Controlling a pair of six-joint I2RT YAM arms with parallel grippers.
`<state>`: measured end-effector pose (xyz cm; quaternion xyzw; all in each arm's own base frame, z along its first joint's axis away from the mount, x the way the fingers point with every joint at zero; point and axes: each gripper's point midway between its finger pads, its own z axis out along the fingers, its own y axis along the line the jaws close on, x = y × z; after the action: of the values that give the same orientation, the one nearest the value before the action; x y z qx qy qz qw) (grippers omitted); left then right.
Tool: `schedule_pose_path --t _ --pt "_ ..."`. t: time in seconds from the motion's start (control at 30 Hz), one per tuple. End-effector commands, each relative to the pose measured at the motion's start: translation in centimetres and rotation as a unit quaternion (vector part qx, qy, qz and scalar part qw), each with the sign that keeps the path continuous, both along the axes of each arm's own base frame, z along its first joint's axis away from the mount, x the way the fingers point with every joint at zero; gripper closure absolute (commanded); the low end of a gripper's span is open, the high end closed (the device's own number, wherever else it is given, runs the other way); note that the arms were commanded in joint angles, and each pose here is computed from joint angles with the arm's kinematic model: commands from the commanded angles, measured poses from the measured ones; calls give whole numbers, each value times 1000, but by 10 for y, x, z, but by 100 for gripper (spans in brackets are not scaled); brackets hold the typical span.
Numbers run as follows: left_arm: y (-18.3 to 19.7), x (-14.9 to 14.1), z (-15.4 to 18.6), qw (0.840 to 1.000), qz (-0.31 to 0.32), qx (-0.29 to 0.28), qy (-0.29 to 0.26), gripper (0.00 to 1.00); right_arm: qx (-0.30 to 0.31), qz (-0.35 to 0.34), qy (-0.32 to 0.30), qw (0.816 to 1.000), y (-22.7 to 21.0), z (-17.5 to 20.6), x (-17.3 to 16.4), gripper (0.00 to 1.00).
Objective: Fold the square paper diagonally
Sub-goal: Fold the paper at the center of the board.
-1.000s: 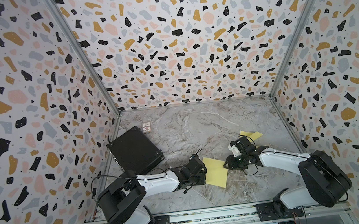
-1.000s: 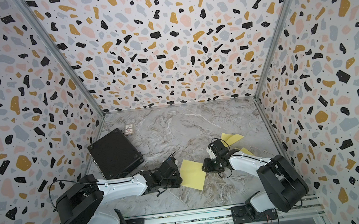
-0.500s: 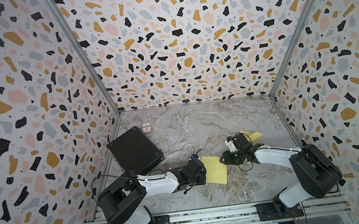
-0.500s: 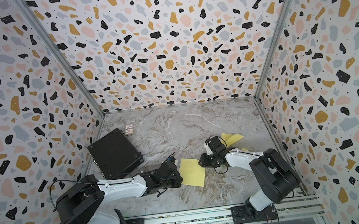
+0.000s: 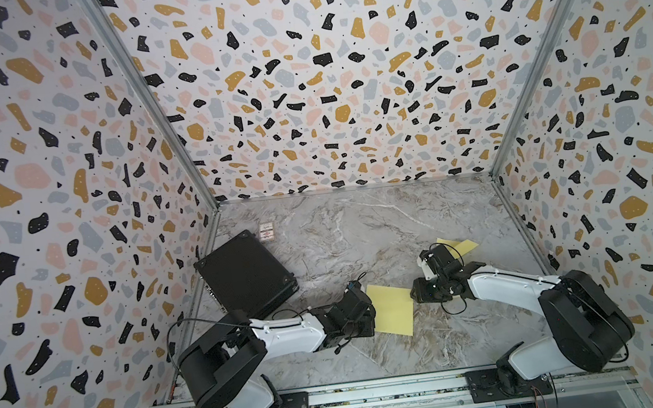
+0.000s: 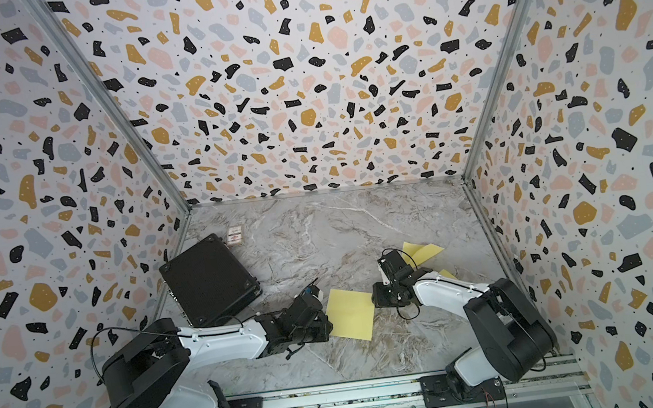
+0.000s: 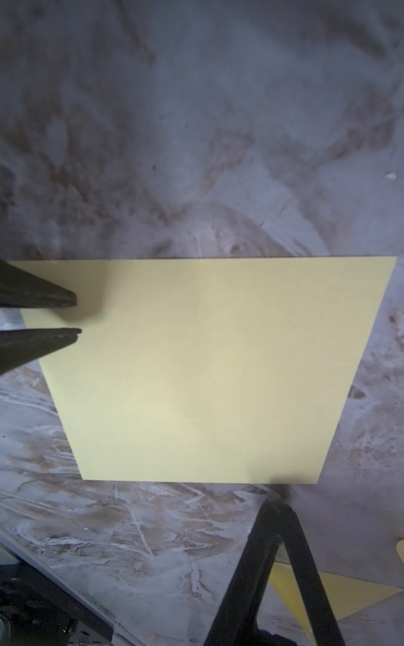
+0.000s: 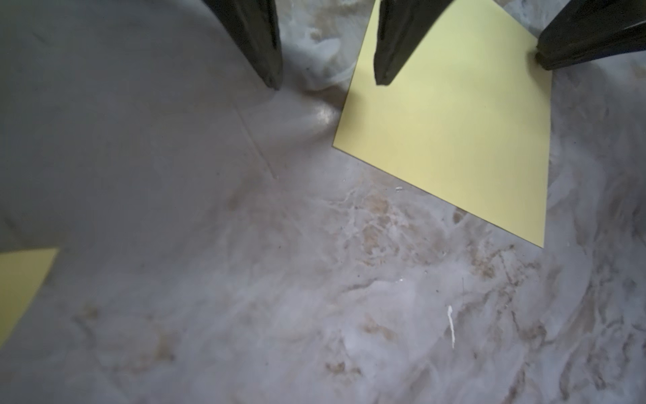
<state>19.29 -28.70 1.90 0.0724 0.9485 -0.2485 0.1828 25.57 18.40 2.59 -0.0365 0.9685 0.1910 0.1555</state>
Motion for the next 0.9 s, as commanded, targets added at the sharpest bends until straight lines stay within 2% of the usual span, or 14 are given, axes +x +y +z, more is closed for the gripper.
schedule_pose_path --t 0.0,0.2,0.4,0.67,0.87 --pt "39 -20 -39 996 8 82 44 83 -24 16 23 999 1 -16 -8 53" --pt "40 -21 -44 995 8 85 49 83 -21 35 40 998 16 -27 -14 56" --pt "39 -21 -47 995 7 88 51 83 61 45 45 996 43 -18 -17 57" --pt "42 -22 -49 995 10 91 51 83 217 59 5 974 86 40 -6 56" --pt "43 -22 -51 994 11 92 51 83 291 73 -16 954 102 78 -4 54"
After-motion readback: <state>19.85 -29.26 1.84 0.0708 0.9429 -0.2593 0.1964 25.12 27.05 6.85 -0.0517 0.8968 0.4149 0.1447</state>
